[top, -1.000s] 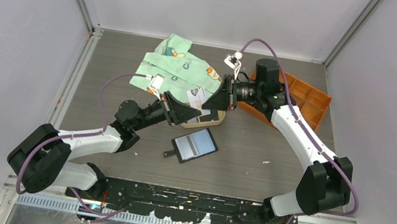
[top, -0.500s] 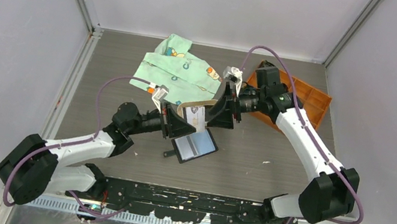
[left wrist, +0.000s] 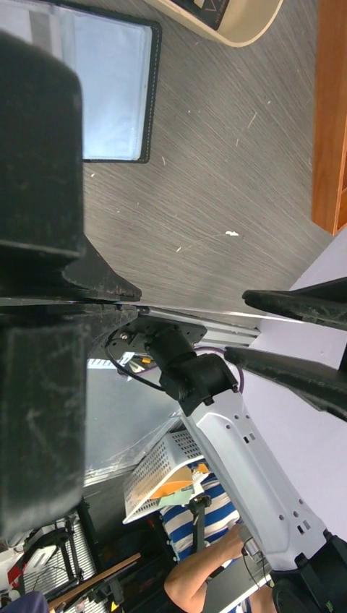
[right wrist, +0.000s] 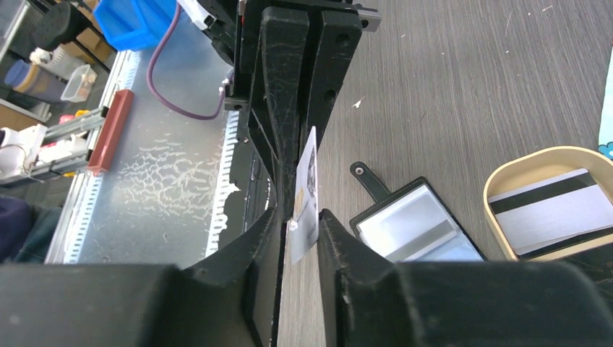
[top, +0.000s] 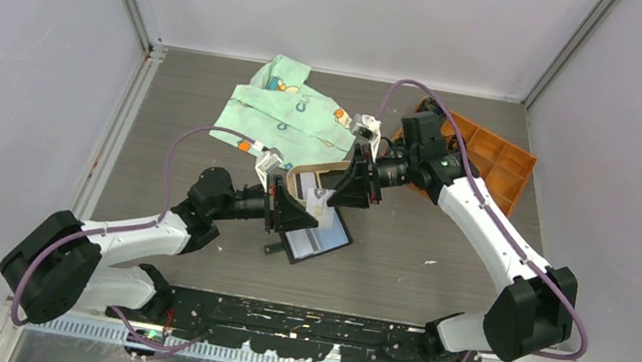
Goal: Put the credit cards into the card holder
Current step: Insert the credit card into the card holder.
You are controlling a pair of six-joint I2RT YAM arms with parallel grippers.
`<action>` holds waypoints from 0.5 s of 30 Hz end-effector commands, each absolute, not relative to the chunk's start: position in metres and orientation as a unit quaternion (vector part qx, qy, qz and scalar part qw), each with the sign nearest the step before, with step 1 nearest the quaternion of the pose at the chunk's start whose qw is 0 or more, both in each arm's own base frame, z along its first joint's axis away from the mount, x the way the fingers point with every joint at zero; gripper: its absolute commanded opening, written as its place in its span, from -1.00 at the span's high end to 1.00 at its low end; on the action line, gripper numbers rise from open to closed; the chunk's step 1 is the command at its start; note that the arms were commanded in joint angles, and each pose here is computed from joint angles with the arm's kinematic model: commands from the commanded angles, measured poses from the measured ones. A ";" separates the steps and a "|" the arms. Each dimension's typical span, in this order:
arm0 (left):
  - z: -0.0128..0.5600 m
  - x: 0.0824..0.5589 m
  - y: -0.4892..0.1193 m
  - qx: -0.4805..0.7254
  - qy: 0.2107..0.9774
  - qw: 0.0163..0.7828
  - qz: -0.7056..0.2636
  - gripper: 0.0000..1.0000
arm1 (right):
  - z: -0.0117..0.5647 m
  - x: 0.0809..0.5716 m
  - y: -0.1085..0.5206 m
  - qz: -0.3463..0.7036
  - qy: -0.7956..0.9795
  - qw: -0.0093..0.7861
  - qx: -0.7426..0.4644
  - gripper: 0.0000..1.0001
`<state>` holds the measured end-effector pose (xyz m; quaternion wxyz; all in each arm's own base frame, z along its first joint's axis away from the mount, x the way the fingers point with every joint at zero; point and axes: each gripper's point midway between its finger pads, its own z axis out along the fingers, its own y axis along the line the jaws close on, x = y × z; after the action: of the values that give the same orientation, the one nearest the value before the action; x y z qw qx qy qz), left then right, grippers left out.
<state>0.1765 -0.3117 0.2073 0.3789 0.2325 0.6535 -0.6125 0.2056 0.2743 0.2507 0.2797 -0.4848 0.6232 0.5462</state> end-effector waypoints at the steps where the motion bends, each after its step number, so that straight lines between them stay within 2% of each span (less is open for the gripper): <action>1: 0.220 0.175 -0.316 0.256 0.631 0.394 -0.617 1.00 | 0.260 0.208 0.279 0.557 0.608 0.290 -0.486 0.49; 5: 0.217 0.176 -0.315 0.252 0.636 0.393 -0.614 0.96 | 0.260 0.208 0.280 0.564 0.608 0.284 -0.482 0.97; 10: 0.205 0.184 -0.307 0.224 0.666 0.405 -0.585 0.32 | 0.253 0.210 0.279 0.563 0.620 0.275 -0.473 0.98; 15: 0.194 0.186 -0.286 0.205 0.700 0.426 -0.535 0.02 | 0.237 0.214 0.278 0.559 0.637 0.262 -0.462 0.98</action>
<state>0.1804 -0.3018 0.1943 0.3901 0.2154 0.6842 -0.5774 0.2098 0.2774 0.2440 0.2652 -0.4659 0.6353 0.5559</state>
